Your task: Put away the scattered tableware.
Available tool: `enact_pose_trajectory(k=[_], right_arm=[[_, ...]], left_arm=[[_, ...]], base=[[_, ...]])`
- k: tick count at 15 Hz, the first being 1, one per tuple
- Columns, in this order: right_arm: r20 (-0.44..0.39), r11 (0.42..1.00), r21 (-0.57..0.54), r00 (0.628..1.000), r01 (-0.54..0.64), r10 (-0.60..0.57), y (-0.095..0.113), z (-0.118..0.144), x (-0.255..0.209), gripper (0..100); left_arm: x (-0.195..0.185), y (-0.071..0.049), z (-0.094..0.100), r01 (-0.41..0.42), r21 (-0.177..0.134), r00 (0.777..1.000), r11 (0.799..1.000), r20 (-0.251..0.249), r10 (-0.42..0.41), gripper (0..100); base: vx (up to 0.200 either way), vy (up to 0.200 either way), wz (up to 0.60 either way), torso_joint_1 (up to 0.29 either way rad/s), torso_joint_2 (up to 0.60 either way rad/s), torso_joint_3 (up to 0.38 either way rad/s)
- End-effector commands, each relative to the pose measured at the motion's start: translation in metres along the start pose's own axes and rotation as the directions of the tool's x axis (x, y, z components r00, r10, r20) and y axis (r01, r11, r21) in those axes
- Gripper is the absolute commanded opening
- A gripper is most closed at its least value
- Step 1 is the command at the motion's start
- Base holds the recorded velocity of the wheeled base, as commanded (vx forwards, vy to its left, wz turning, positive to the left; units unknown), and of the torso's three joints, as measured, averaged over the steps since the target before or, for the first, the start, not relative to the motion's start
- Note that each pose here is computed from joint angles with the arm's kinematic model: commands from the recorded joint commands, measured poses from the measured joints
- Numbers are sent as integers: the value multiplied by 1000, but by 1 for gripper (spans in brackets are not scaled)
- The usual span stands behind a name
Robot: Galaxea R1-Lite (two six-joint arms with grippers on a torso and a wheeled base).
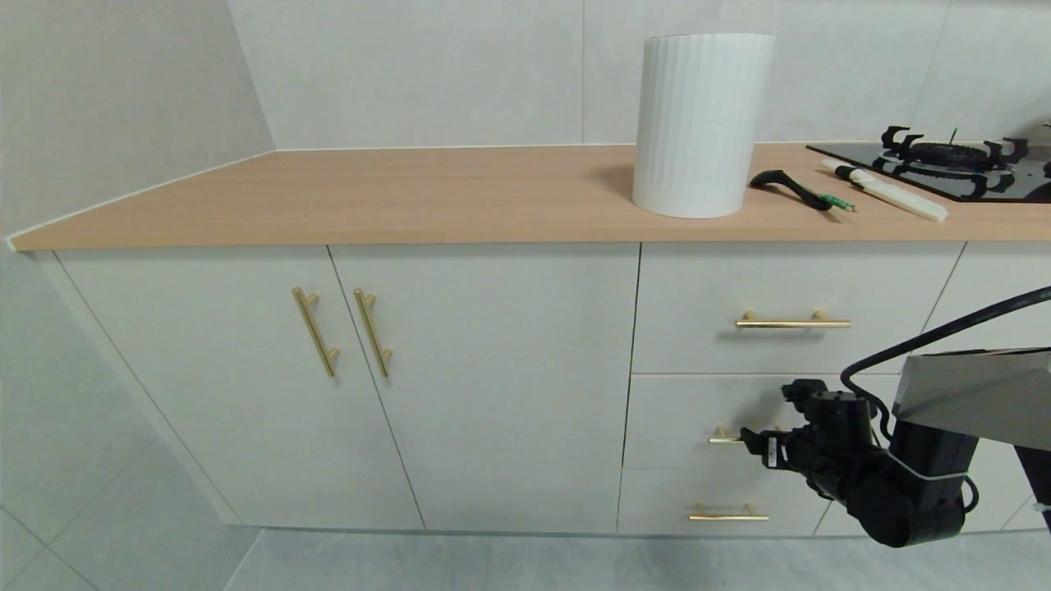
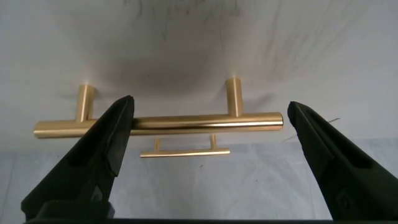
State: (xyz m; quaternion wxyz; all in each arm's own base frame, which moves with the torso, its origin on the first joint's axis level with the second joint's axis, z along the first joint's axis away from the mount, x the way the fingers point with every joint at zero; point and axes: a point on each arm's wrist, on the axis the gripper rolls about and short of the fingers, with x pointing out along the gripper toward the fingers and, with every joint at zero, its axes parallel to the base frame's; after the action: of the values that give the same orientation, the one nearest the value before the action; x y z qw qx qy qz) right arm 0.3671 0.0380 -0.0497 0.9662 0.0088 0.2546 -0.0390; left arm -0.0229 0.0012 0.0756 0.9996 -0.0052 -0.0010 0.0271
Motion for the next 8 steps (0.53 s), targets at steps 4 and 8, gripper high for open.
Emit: enact_pose_trajectory(k=[4, 8], right_arm=[[-22, 1000, -6, 1000, 10, -10, -1, -5, 1, 100], [-40, 1000, -15, 999, 13, -13, -2, -9, -1, 100]], left_arm=[[0, 0, 0, 1, 0, 1000, 1000, 0, -1, 100], [0, 0, 0, -1, 0, 1000, 1000, 0, 1, 100]], base=[[0, 0, 0, 0, 0, 0], [0, 0, 0, 0, 0, 0]])
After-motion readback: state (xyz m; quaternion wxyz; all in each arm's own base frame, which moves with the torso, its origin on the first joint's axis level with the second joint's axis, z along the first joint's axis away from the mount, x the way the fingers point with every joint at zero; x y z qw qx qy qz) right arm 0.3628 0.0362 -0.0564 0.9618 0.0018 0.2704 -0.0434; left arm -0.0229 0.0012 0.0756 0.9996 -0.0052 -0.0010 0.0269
